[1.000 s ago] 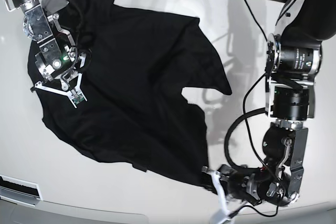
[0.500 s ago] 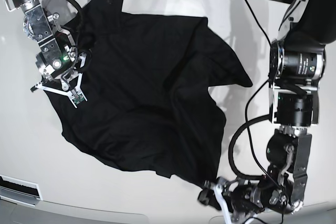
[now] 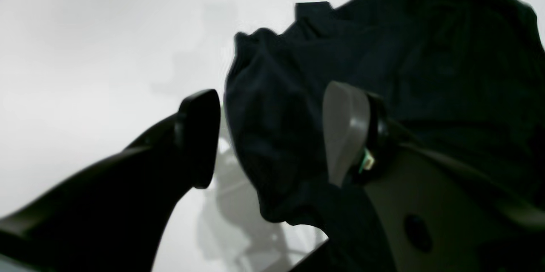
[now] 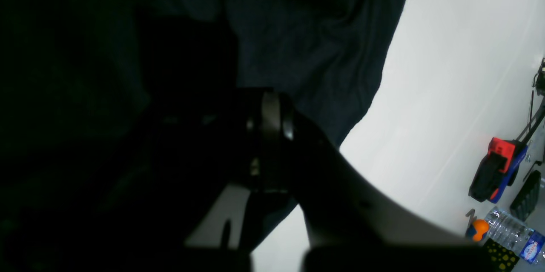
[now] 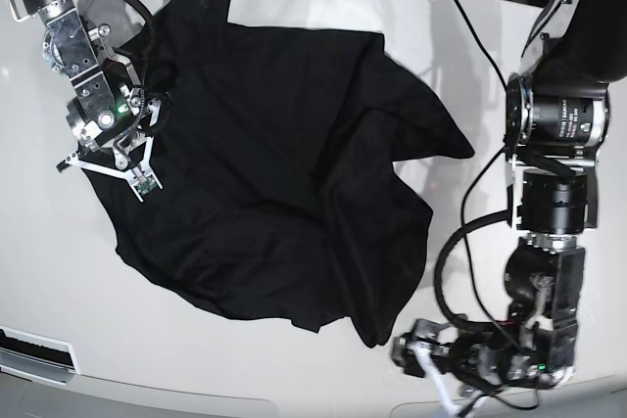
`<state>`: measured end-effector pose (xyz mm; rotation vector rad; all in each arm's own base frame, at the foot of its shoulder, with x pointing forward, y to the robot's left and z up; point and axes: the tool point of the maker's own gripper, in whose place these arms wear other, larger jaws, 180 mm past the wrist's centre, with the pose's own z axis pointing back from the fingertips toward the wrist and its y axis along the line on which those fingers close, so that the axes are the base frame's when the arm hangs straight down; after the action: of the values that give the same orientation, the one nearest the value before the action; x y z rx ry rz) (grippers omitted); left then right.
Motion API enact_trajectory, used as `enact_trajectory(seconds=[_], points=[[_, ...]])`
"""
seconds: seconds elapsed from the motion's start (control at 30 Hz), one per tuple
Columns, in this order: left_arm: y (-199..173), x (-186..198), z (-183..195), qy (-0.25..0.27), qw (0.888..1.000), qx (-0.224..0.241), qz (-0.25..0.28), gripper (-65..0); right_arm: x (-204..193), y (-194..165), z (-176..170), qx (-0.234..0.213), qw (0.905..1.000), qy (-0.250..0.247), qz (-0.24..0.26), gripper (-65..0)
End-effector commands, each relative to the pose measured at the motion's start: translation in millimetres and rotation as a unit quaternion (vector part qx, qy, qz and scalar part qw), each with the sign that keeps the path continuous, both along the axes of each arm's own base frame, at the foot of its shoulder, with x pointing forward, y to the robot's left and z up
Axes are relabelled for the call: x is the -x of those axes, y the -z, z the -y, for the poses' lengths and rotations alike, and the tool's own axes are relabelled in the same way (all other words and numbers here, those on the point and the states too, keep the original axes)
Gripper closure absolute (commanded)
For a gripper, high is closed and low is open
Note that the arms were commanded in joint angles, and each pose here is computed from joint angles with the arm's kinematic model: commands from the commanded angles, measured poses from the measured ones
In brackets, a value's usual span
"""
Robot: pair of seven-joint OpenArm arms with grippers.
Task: Layout the t-shirt on the table in an organized manner, then fold the t-shirt properly
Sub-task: 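Grasp the black shirt hem corner with the left gripper, then drag the held hem corner with the left gripper away from the right gripper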
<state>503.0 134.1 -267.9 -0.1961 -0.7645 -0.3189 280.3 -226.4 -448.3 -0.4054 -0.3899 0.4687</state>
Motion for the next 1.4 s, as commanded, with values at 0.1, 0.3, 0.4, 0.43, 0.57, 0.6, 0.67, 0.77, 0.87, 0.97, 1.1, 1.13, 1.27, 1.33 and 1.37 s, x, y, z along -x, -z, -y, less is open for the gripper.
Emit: enact_trajectory(seconds=[0.1, 0.3, 0.4, 0.43, 0.57, 0.6, 0.67, 0.77, 0.87, 0.97, 1.1, 1.13, 1.27, 1.33, 1.37], points=[[-7, 0, -39, -0.066, 0.996, 0.052, 0.015, -39.0, -11, -12, 6, 0.009, 0.9998, 0.000, 0.019, 0.0], [54, 41, -47, -0.098, 0.987, 0.121, -0.035, -39.0, -12, -12, 5, 0.008, 0.9997, -0.002, 0.022, 0.0], [86, 62, -46, -0.110, 0.984, 0.125, -0.059, -39.0, -12, -12, 5, 0.008, 0.9997, -0.002, 0.022, 0.0], [97, 69, -44, -0.116, 0.983, 0.129, -0.068, -39.0, -13, -12, 5, 0.008, 0.9997, -0.002, 0.022, 0.0], [125, 88, -32, -0.126, 0.979, 0.141, -0.076, -39.0, -13, -12, 5, 0.008, 0.9997, -0.002, 0.023, 0.0], [129, 90, -30, -0.127, 0.979, 0.140, -0.073, -39.0, -12, -12, 5, 0.008, 0.9997, -0.002, 0.022, 0.0], [138, 96, -23, -0.129, 0.978, 0.144, -0.075, -39.0, -12, -12, 5, 0.008, 0.9997, -0.003, 0.021, 0.0], [153, 107, -8, -0.125, 0.976, 0.154, -0.089, -39.0, -12, -12, 5, 0.008, 0.9997, -0.003, 0.021, 0.0], [166, 108, -1, -0.123, 0.977, 0.150, -0.091, -39.0, -12, -12, 5, 0.008, 0.9997, -0.003, 0.021, 0.0], [173, 108, 2, -0.124, 0.977, 0.148, -0.089, -39.0, -11, -11, 6, 0.009, 0.9998, -0.002, 0.019, 0.0], [176, 108, 6, -0.120, 0.977, 0.148, -0.095, -35.4, -11, -11, 6, 0.009, 0.9998, -0.001, 0.018, 0.0], [176, 109, 5, -0.121, 0.977, 0.148, -0.096, -28.7, -11, -11, 6, 0.009, 0.9998, -0.001, 0.018, 0.0], [175, 106, -5, -0.141, 0.974, 0.133, -0.115, 0.0, -11, -11, 6, 0.009, 0.9998, -0.002, 0.018, 0.0], [162, 97, -10, -0.131, 0.977, 0.122, -0.116, 0.0, -11, -11, 6, 0.009, 0.9998, -0.002, 0.018, 0.0], [151, 88, -13, -0.126, 0.979, 0.117, -0.108, 0.0, -11, -11, 6, 0.009, 0.9998, -0.002, 0.018, 0.0]])
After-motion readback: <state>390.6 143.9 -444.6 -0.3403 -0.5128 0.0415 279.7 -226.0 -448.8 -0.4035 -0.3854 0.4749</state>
